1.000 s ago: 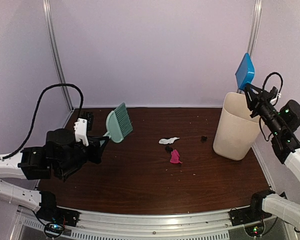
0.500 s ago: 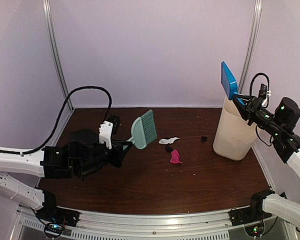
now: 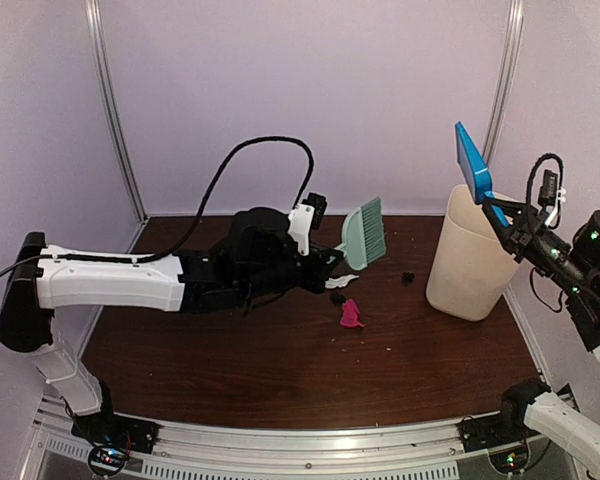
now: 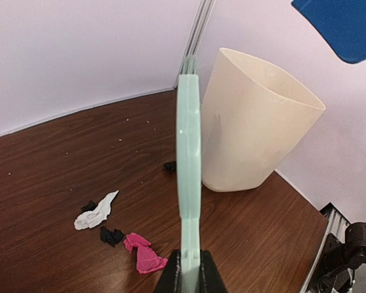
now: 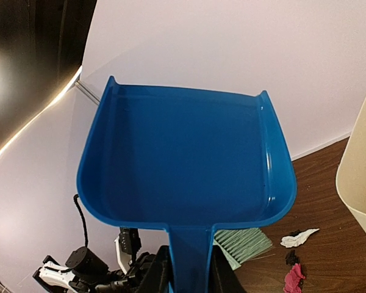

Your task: Sweep away the paper scraps from the table

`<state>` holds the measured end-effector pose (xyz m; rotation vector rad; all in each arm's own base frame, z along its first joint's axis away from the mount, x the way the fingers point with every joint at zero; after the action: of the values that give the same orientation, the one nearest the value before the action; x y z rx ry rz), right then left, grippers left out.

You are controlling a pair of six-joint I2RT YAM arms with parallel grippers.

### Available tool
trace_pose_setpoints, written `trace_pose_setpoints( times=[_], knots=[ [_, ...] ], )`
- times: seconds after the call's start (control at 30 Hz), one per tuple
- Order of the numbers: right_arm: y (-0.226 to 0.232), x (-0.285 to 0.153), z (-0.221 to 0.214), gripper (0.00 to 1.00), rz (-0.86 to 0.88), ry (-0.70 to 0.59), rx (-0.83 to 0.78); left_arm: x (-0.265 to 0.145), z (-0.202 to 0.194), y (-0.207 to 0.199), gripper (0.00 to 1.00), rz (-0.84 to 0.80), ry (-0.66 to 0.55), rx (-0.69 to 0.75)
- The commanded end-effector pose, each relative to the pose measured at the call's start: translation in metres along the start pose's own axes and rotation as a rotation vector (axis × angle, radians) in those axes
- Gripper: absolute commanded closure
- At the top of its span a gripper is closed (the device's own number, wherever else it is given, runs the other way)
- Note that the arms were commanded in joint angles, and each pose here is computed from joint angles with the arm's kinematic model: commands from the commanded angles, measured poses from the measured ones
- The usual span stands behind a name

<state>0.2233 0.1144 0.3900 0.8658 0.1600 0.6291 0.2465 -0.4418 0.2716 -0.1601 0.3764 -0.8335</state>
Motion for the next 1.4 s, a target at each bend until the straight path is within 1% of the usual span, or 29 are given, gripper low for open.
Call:
trace_pose_setpoints(
  times=[0.0, 0.13, 0.17, 0.27, 0.33, 0.43, 0.53, 0.67, 0.9, 1.03, 1.1, 1.2, 1.37],
  knots=[
    [0.002, -0.007, 0.000, 1.00, -0.018, -0.004, -0.041, 0.041, 0.023, -0.010, 1.00, -0.179, 0.006, -0.065],
    [0.001, -0.010, -0.004, 1.00, -0.017, 0.005, -0.049, 0.089, 0.019, -0.005, 1.00, -0.281, 0.087, -0.127],
    [0.000, -0.010, -0.005, 1.00, -0.017, 0.006, -0.049, 0.105, 0.009, 0.000, 1.00, -0.296, 0.118, -0.142],
    [-0.004, -0.012, -0.009, 1.00, -0.024, 0.012, -0.051, 0.137, -0.001, 0.012, 1.00, -0.346, 0.174, -0.188],
    [-0.007, -0.013, -0.011, 1.00, -0.029, 0.013, -0.053, 0.157, 0.002, 0.016, 1.00, -0.388, 0.185, -0.215],
    [-0.012, -0.013, -0.016, 1.00, -0.035, 0.019, -0.051, 0.187, -0.013, 0.029, 1.00, -0.461, 0.240, -0.280],
    [-0.017, -0.013, -0.020, 1.00, -0.041, 0.029, -0.049, 0.210, -0.028, 0.046, 1.00, -0.498, 0.262, -0.341],
    [-0.025, -0.011, -0.027, 1.00, -0.053, 0.043, -0.043, 0.232, -0.046, 0.064, 1.00, -0.509, 0.260, -0.405],
    [-0.035, -0.010, -0.034, 1.00, -0.063, 0.049, -0.026, 0.249, -0.072, 0.078, 1.00, -0.461, 0.274, -0.463],
    [-0.037, -0.010, -0.036, 1.00, -0.063, 0.054, -0.018, 0.253, -0.080, 0.090, 1.00, -0.379, 0.290, -0.473],
    [-0.036, -0.011, -0.036, 1.00, -0.063, 0.052, -0.016, 0.255, -0.085, 0.100, 1.00, -0.306, 0.305, -0.475],
    [-0.036, -0.013, -0.035, 1.00, -0.068, 0.049, -0.016, 0.251, -0.097, 0.118, 1.00, -0.200, 0.344, -0.487],
    [-0.034, -0.016, -0.035, 1.00, -0.068, 0.048, -0.015, 0.234, -0.105, 0.142, 1.00, -0.135, 0.363, -0.507]
  ],
)
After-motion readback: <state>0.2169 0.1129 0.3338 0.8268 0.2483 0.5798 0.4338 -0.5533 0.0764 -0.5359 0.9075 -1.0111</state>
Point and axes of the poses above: each gripper's point midway between its finger pads, its own x axis out along the fingers, its own y axis along the line the jaws close on, z = x × y, the point moved 1 cm from there along -x, back along the fingers, and after that the axes turned 1 degree about x, right-handed, at the moved point
